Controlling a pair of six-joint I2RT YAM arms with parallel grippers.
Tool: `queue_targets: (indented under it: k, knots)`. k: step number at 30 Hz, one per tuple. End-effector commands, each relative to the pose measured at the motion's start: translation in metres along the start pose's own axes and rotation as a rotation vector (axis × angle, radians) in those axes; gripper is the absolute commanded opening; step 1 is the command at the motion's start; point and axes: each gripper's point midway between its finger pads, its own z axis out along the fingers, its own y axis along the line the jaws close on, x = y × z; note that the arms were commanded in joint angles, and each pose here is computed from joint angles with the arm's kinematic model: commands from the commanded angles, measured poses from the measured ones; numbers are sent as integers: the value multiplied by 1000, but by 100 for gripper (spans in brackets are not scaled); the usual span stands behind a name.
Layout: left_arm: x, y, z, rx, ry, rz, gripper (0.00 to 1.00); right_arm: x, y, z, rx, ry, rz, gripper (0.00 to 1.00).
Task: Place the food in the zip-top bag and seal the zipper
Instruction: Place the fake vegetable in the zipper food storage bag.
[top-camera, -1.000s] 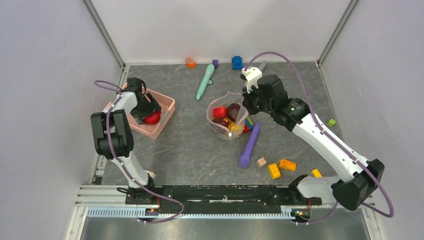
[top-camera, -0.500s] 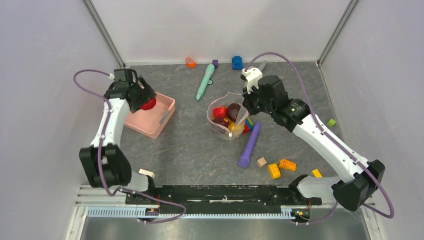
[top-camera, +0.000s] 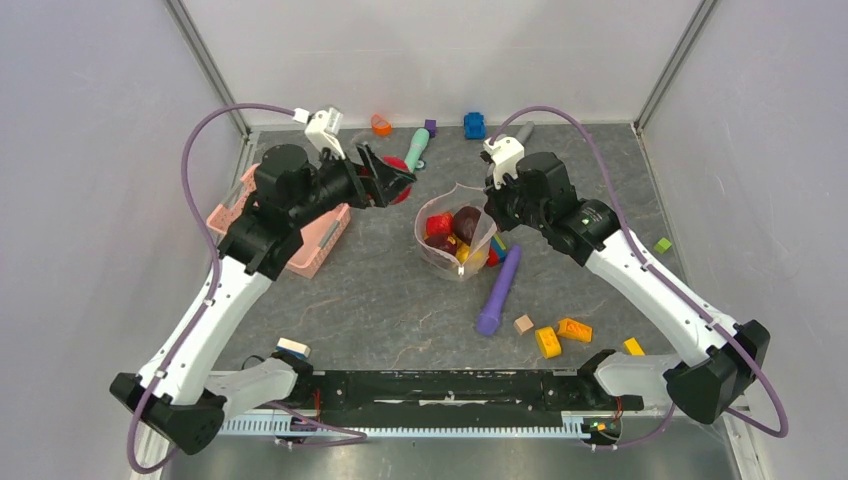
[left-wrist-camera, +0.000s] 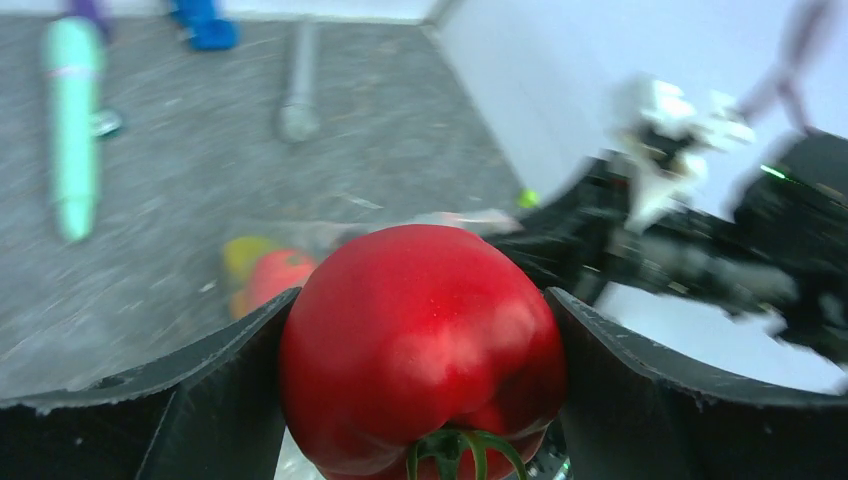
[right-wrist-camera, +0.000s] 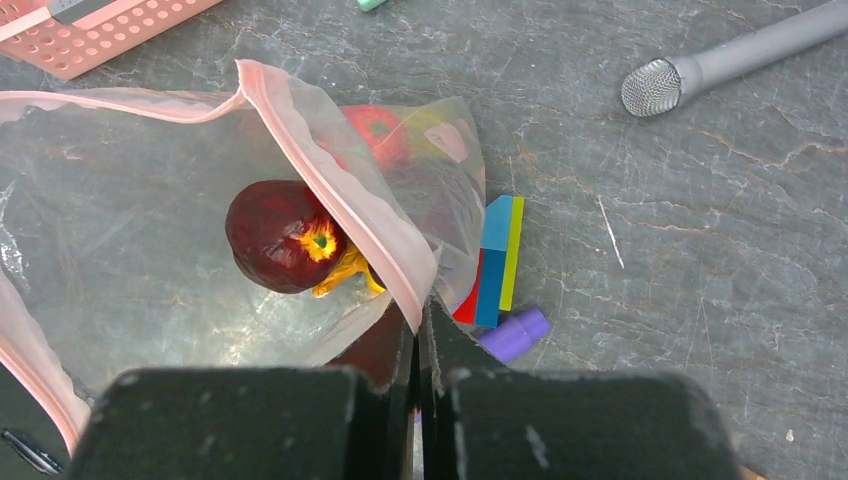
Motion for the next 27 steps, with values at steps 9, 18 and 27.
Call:
queue_targets:
  k: [9, 18, 27]
  knots:
    - [43, -116, 27, 343, 70, 254, 59, -17, 1, -11, -10, -78, -1, 0]
    - [75, -105, 56, 178, 109, 359, 63, -17, 0, -15, -10, -86, -1, 0]
    - [83, -72, 74, -54, 116, 405, 78, -21, 0, -20, -10, -108, 6, 0]
